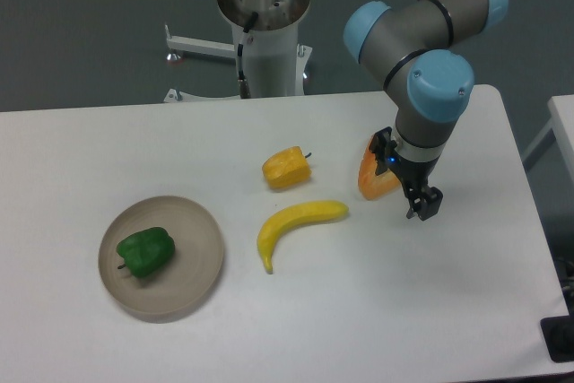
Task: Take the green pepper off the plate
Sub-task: 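Move the gripper over the beige plate above the green pepper, then lower the gripper onto the green pepper and close on it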
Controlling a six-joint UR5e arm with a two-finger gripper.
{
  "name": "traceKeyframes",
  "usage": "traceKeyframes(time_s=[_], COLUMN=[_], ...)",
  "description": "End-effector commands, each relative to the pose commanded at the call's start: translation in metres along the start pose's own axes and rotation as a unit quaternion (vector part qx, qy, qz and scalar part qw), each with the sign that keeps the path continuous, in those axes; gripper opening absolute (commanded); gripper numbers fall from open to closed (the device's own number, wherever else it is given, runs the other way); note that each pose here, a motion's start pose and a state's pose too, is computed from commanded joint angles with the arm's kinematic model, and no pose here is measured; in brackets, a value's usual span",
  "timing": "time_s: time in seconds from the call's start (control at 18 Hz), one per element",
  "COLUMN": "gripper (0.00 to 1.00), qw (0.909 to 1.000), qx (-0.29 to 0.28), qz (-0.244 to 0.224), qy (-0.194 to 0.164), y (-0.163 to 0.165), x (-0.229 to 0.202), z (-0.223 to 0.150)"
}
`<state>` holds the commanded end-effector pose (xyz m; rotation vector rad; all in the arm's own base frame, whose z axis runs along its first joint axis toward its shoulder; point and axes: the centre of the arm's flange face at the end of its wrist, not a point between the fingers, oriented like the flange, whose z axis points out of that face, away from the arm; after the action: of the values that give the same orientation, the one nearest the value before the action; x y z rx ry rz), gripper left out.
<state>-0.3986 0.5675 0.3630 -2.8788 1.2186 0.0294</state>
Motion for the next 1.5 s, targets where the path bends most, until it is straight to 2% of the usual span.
traceKeyframes(time_s=[0.17,0.44,0.56,0.72,0.89,1.06,1.22,1.5], gripper=[1.0,1.0,1.0,1.0,1.0,1.0,1.0,1.0], qw=[1.0,1.0,0.9998,0.9967,0.9972,0.9962,0.9971,0.9969], qx=[0.001,0.002,0.006,0.044,0.049,0.044,0.047,0.036], qz=[0.001,0.001,-0.019,-0.067,-0.055,-0.073,-0.057,-0.058], qy=[0.0,0.003,0.003,0.005,0.009,0.019,0.02,0.039], y=[-0.003,-0.036,-0.069,-0.141,-0.201,-0.26,-0.296,-0.347], x=[0.001,0.009,0.019,0.038,0.063,0.091,0.109,0.137], z=[0.0,0.003,0.0,-0.001,-0.002,0.007,0.016,0.048])
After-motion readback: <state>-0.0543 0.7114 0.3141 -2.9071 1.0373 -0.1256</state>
